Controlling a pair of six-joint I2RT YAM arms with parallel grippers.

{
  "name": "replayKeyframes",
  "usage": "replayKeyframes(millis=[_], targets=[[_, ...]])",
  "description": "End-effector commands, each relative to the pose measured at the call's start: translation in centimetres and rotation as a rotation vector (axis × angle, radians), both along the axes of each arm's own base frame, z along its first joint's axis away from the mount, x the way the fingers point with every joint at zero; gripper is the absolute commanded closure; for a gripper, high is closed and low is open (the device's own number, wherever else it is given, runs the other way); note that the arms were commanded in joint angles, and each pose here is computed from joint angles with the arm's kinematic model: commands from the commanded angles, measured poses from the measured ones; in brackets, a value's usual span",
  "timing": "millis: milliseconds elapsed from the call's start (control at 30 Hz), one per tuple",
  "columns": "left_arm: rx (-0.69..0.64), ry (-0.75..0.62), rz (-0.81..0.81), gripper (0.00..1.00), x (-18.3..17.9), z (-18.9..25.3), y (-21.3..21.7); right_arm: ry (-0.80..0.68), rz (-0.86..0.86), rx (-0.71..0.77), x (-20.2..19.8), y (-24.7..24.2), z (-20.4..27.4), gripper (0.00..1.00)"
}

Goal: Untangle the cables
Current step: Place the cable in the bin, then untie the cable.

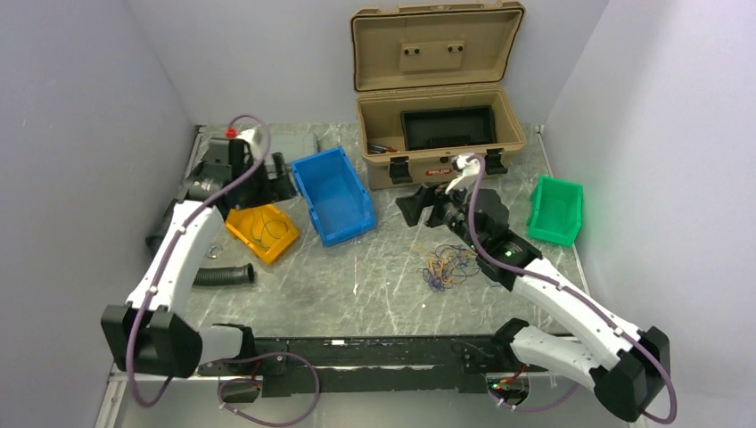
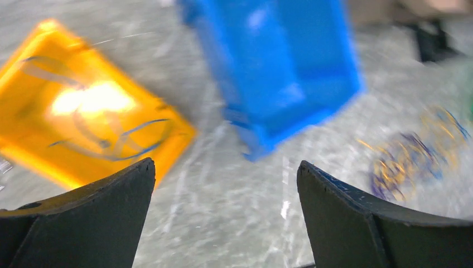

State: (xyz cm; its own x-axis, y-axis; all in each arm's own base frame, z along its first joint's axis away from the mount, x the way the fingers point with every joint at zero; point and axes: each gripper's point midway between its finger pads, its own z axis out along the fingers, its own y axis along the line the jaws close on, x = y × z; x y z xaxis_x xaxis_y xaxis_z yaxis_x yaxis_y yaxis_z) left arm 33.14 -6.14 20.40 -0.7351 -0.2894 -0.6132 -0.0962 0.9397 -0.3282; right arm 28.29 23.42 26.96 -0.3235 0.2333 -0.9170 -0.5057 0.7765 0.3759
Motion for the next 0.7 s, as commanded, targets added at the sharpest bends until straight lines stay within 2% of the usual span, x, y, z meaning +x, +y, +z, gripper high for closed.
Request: replayKeyframes(millis=[0,133,233,400,667], targets=[[-0.088,-0.165,-0.281,0.01,-1.5,3.9,-7.7,0.221,-0.233,-0.067,-0.4,-6.1,-4.4,0.11],[-0.163,-0.282,-0.373,0.01,-3.6,5.7,-11.7,0.319,-0.402,-0.083,-2.0,-10.7,-6.4,0.03],[-0.168,-0.352,-0.417,0.01,-5.1,6.5,-13.3,0.371,-0.524,-0.069,-3.6,-13.5,-7.7,0.00],[-0.151,-0.407,-0.480,0.01,-7.6,6.0,-14.4,0.464,-0.637,-0.042,-5.1,-15.4,-10.3,0.00],[-0.184,-0.495,-0.522,0.01,-11.5,4.1,-13.9,0.551,-0.790,-0.066,-6.6,-17.9,-11.3,0.00]])
